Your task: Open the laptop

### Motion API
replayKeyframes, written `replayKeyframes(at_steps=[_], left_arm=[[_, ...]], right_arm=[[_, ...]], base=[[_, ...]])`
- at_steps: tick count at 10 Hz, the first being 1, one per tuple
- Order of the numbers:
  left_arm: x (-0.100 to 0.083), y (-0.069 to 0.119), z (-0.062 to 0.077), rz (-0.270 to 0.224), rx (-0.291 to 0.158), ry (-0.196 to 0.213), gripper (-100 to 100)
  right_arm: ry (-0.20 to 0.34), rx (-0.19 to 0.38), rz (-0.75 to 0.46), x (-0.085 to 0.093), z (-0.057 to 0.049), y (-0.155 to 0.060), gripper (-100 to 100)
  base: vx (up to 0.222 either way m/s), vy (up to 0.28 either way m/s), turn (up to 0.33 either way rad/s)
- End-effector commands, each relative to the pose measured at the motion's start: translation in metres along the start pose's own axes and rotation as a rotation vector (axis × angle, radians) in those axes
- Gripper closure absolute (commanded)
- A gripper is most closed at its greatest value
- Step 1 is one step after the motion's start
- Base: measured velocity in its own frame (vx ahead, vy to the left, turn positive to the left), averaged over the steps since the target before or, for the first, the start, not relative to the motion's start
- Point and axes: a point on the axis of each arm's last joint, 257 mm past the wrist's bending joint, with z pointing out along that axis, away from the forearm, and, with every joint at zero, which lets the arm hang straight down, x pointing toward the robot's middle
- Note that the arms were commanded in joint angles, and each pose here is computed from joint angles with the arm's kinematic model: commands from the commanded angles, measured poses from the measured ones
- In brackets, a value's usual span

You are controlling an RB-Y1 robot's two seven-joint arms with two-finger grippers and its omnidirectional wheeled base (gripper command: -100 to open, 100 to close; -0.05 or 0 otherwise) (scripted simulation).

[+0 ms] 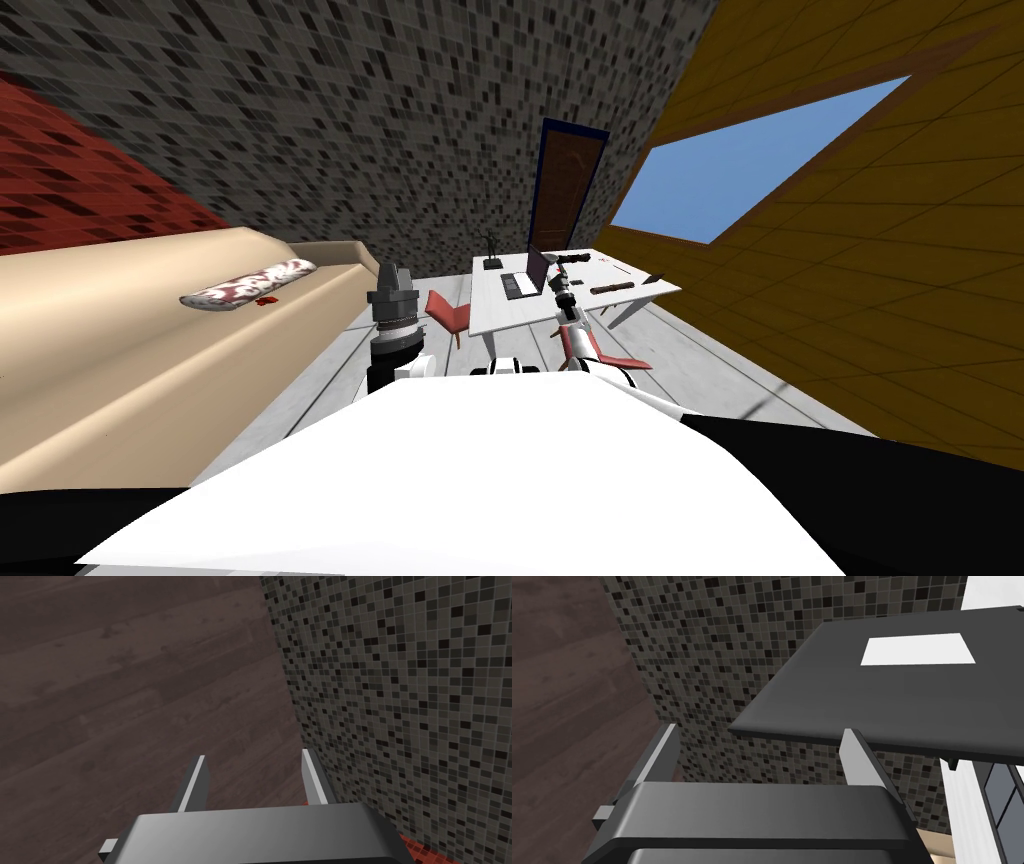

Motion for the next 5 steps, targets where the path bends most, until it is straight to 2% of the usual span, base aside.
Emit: replayKeyframes(at_steps=[1,3,5], left_arm=[[0.0,0.0,0.0,0.0,0.0,0.0,0],[0.0,0.0,0.0,0.0,0.0,0.0,0],[0.0,0.0,0.0,0.0,0.0,0.0,0]], right_arm=[[0.02,0.003,0.07,0.002,0.004,0.001,-100],[0.035,0.006,0.141,-0.002,0.007,0.004,-100],[0.046,0.008,0.218,-0.015,0.009,0.013,-100]], base=[[0.007,-0.03,0.011],[0.011,-0.037,0.012],[0.007,-0.034,0.008]])
